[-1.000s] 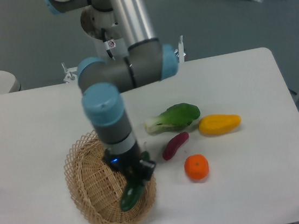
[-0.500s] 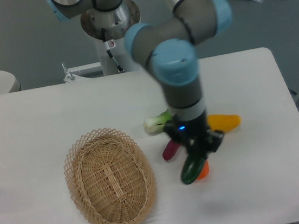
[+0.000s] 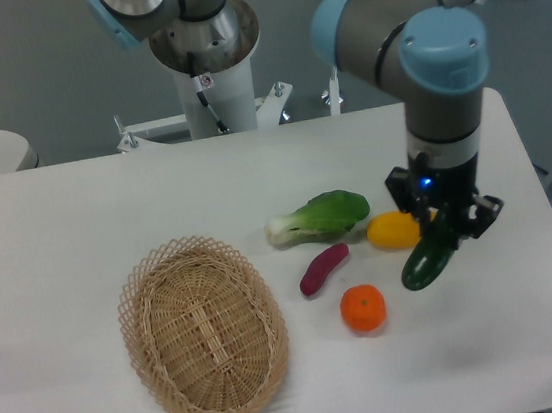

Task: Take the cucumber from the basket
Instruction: 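Carry the held cucumber away from the basket beside the yellow pepper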

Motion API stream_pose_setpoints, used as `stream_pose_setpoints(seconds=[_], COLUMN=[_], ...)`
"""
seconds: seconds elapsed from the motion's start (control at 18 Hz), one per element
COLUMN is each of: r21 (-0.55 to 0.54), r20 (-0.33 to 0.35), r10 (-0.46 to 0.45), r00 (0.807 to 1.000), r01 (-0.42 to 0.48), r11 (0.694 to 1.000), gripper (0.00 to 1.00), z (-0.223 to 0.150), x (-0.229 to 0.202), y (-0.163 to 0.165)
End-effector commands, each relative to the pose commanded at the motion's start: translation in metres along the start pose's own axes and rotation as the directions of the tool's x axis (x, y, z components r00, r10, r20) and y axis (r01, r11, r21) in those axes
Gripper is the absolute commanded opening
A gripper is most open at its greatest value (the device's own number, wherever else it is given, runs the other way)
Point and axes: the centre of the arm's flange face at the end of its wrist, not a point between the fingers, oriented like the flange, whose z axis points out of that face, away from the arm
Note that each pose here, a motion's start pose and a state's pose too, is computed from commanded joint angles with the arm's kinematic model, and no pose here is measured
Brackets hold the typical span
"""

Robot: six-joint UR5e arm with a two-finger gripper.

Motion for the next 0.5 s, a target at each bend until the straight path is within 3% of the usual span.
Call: stream_pose_setpoints(seconds=[0.5], r21=[0.005], r20=[0.004], r10=[0.004], r00=[1.000], r01=[-0.004], r11=[1.000], gripper=[0.19], z=[-0.0013], x=[0.0011], y=[-0.0072])
